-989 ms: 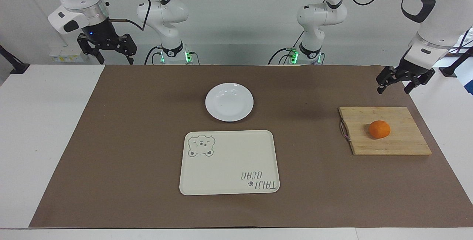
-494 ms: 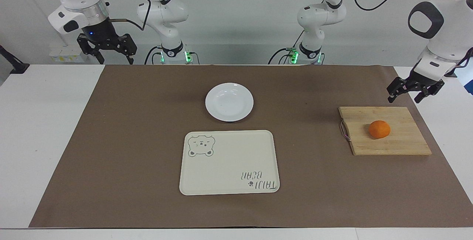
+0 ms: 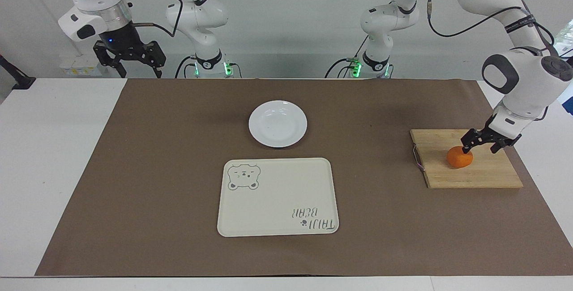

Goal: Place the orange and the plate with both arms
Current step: 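Lower the left gripper onto the orange and close it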

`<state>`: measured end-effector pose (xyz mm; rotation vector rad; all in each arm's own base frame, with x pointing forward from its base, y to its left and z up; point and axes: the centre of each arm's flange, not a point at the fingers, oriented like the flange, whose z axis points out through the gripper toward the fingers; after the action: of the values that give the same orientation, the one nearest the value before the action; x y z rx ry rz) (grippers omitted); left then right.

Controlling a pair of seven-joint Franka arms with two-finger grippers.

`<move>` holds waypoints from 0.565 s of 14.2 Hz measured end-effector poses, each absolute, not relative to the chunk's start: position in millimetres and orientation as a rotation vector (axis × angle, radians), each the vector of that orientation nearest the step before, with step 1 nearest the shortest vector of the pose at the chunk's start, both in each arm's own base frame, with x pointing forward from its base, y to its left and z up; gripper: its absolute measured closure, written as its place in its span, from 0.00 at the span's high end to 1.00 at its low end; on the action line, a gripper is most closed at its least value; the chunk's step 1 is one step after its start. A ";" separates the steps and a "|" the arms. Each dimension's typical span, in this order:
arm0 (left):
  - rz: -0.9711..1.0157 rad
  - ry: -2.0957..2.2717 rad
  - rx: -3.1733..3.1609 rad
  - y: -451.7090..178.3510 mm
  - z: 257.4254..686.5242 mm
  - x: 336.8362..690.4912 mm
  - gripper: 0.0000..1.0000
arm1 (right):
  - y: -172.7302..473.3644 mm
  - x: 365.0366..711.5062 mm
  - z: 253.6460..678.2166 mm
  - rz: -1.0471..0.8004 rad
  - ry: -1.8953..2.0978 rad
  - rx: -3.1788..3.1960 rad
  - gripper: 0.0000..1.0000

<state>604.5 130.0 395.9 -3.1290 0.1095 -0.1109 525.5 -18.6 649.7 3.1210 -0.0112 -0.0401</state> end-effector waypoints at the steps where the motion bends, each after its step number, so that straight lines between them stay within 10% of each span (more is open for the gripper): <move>1: -0.109 0.103 -3.135 129.4 387.8 602.0 1.00 | -18.6 525.5 649.7 -0.040 -0.011 3.121 1.00; 8: -0.105 0.094 -3.138 128.6 337.4 593.7 1.00 | -18.6 525.5 649.7 -0.040 -0.011 3.121 1.00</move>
<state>593.7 128.6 337.4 -3.1376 0.0943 -0.1050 525.5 -18.6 649.7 3.1210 -0.0112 -0.0401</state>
